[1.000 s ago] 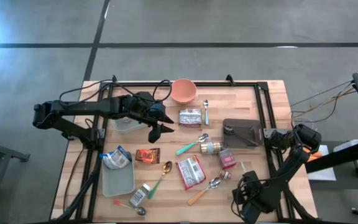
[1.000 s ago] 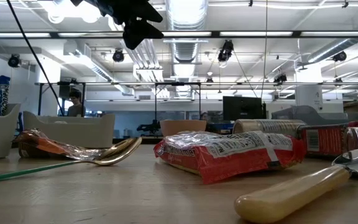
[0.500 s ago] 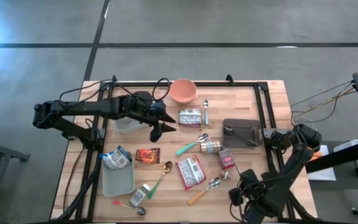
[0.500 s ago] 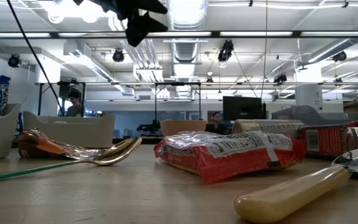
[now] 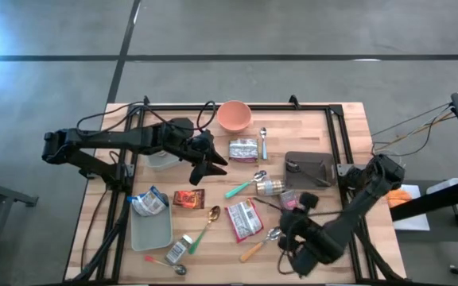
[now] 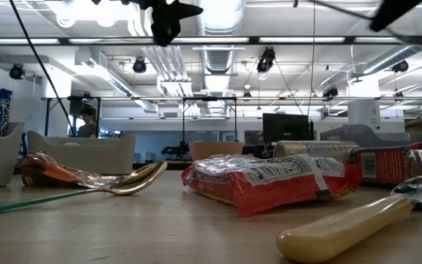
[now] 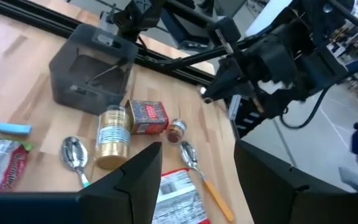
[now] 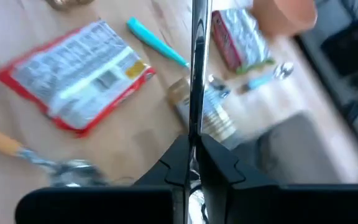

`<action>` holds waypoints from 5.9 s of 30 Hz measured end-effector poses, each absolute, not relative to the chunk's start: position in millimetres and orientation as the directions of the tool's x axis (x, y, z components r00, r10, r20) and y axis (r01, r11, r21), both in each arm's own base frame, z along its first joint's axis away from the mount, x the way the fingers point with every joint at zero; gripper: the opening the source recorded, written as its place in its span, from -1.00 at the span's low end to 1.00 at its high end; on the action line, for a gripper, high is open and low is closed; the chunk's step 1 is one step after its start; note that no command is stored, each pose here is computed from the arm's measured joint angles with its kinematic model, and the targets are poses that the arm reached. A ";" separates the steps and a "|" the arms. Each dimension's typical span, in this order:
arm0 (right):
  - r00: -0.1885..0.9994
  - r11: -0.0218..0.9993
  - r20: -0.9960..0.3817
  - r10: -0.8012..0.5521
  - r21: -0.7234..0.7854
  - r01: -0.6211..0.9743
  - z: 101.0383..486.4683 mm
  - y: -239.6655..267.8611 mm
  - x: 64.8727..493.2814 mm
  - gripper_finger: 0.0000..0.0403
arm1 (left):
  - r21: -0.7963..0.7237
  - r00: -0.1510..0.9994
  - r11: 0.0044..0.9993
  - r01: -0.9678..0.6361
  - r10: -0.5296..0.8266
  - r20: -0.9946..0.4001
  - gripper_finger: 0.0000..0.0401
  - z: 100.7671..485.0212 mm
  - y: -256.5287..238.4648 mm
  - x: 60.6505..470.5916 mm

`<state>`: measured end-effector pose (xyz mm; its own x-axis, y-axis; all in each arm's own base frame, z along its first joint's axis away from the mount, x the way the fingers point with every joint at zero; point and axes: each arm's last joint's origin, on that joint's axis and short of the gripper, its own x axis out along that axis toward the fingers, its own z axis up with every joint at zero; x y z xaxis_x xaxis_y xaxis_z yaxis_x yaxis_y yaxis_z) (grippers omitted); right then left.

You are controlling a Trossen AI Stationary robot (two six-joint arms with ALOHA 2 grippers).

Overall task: Pick & Place Food Item
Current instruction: Put the silver spoon into the black bin

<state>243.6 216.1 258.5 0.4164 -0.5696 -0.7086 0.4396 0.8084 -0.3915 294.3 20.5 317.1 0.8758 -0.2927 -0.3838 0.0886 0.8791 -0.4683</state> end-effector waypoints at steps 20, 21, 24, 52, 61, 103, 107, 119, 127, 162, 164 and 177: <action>0.452 0.885 -0.794 -0.406 -0.465 -0.021 317.3 143.4 328.7 -0.92 | -0.478 0.769 0.860 0.179 -0.425 -0.477 0.03 304.4 15.2 287.3; 0.460 0.896 -0.803 -0.379 -0.443 -0.036 321.0 140.3 332.0 -0.92 | -0.482 0.760 0.853 0.199 -0.445 -0.473 0.03 304.3 14.5 286.9; 0.462 0.912 -0.821 -0.336 -0.406 -0.057 328.3 129.4 338.4 -0.92 | -0.504 0.728 0.826 0.252 -0.505 -0.463 0.03 303.8 12.5 285.3; 0.409 0.880 -0.863 -0.296 -0.413 -0.234 315.9 102.2 359.8 -0.92 | -0.767 0.618 0.642 0.017 -0.610 -0.496 0.03 271.8 31.9 311.3; 0.403 0.882 -0.863 -0.306 -0.416 -0.222 315.7 93.5 362.4 -0.92 | -0.795 0.546 0.604 0.055 -0.685 -0.483 -0.01 263.2 24.0 321.7; 0.583 0.938 -0.735 -0.346 -0.269 0.218 338.8 82.5 372.7 -0.01 | -0.611 0.654 0.773 0.169 -0.552 -0.518 -1.00 281.5 27.6 314.7; 0.657 0.941 -0.675 -0.336 -0.224 0.252 353.6 82.0 371.6 0.04 | -0.567 0.687 0.808 0.162 -0.504 -0.522 -1.00 287.7 29.0 311.7; 0.831 0.914 -0.411 -0.375 -0.015 0.406 418.1 75.6 346.2 0.04 | -0.442 0.752 0.894 0.078 -0.343 -0.563 -1.00 295.0 33.7 306.0; 0.759 0.821 -0.351 -0.548 -0.054 0.568 423.7 95.4 316.8 0.04 | -0.297 0.848 0.946 0.129 -0.260 -0.461 -1.00 326.1 33.1 289.9; 0.890 0.895 -0.138 -0.435 0.046 0.444 407.5 111.2 343.7 0.04 | -0.159 0.953 0.941 0.298 -0.303 -0.004 -1.00 350.5 26.7 264.5; 0.893 0.897 -0.110 -0.437 0.023 0.441 411.1 109.8 344.7 0.04 | -0.154 0.949 0.937 0.312 -0.314 0.010 -1.00 356.2 25.3 257.2; 0.948 0.953 0.118 -0.296 -0.028 0.301 437.3 84.1 356.7 0.04 | -0.110 0.946 0.940 0.323 -0.315 0.078 -1.00 365.6 20.8 232.5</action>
